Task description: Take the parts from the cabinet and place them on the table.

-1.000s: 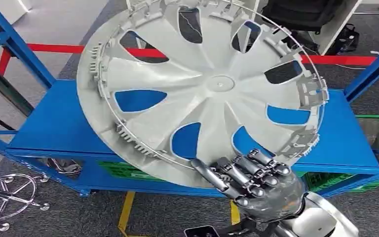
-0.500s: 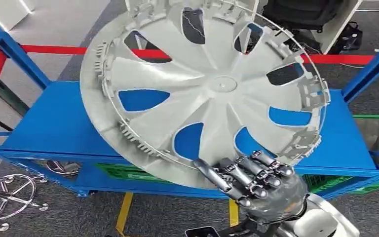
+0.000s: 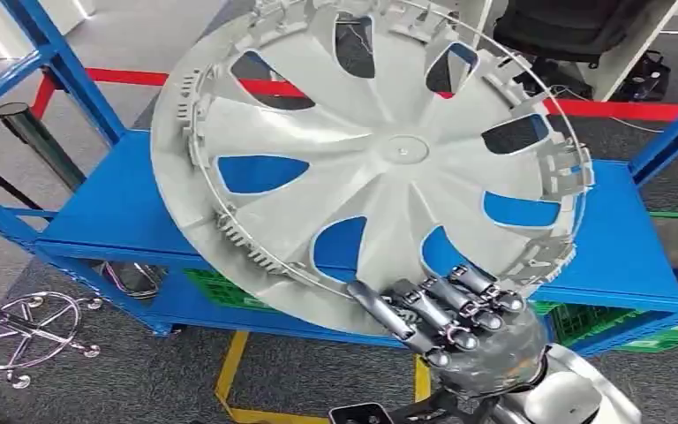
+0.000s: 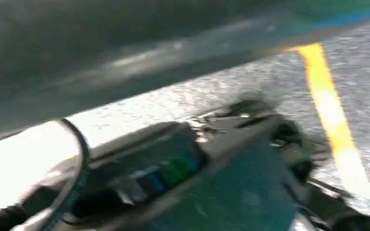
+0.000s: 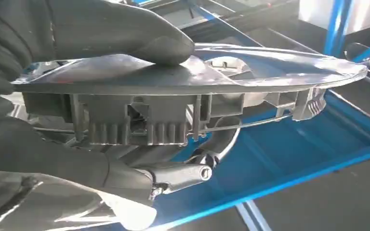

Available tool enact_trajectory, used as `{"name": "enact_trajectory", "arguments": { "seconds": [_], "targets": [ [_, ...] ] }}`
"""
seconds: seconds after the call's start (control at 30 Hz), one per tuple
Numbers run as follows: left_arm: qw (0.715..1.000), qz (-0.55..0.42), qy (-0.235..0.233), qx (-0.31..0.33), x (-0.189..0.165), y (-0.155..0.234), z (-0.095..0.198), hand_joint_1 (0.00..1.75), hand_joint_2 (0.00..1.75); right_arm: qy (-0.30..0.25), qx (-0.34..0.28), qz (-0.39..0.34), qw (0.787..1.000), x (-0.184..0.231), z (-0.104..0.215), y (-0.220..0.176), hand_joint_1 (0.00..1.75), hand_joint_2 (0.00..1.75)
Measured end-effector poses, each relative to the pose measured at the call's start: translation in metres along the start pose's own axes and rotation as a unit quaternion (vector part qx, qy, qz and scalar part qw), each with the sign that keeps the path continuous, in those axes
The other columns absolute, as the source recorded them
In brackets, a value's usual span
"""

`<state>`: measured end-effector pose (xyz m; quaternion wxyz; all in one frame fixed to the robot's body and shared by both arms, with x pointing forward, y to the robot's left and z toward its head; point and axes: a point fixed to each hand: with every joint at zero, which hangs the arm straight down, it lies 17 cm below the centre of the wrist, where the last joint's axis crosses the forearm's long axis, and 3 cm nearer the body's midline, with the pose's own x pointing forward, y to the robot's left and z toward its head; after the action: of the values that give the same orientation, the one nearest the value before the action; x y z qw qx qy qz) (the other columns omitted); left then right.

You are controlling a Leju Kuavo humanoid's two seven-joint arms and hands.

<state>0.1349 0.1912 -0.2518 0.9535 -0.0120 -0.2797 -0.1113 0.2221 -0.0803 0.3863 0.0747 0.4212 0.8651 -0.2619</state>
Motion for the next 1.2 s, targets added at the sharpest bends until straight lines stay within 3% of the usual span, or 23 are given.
{"name": "enact_trajectory", "arguments": {
  "seconds": [0.47, 0.57, 0.8, 1.2],
  "targets": [
    [1.0, -0.005, 0.017, -0.01, -0.003, -0.006, 0.0, 0.0, 0.0, 0.014, 0.002, 0.0, 1.0, -0.005, 0.001, 0.002, 1.75, 1.75],
    [0.999, -0.007, 0.046, -0.008, -0.015, -0.004, 0.001, 0.0, 0.0, 0.02, 0.002, 0.0, 1.0, -0.007, 0.001, 0.002, 1.75, 1.75],
    [0.981, -0.005, 0.192, -0.016, -0.063, -0.005, 0.013, 0.0, 0.0, 0.033, 0.003, 0.0, 0.999, -0.012, 0.001, 0.005, 1.75, 1.75],
    [0.976, -0.004, 0.215, -0.025, -0.065, -0.008, 0.015, 0.0, 0.0, 0.03, 0.004, -0.002, 1.0, -0.01, 0.0, 0.008, 1.75, 1.75]
  ]
}}
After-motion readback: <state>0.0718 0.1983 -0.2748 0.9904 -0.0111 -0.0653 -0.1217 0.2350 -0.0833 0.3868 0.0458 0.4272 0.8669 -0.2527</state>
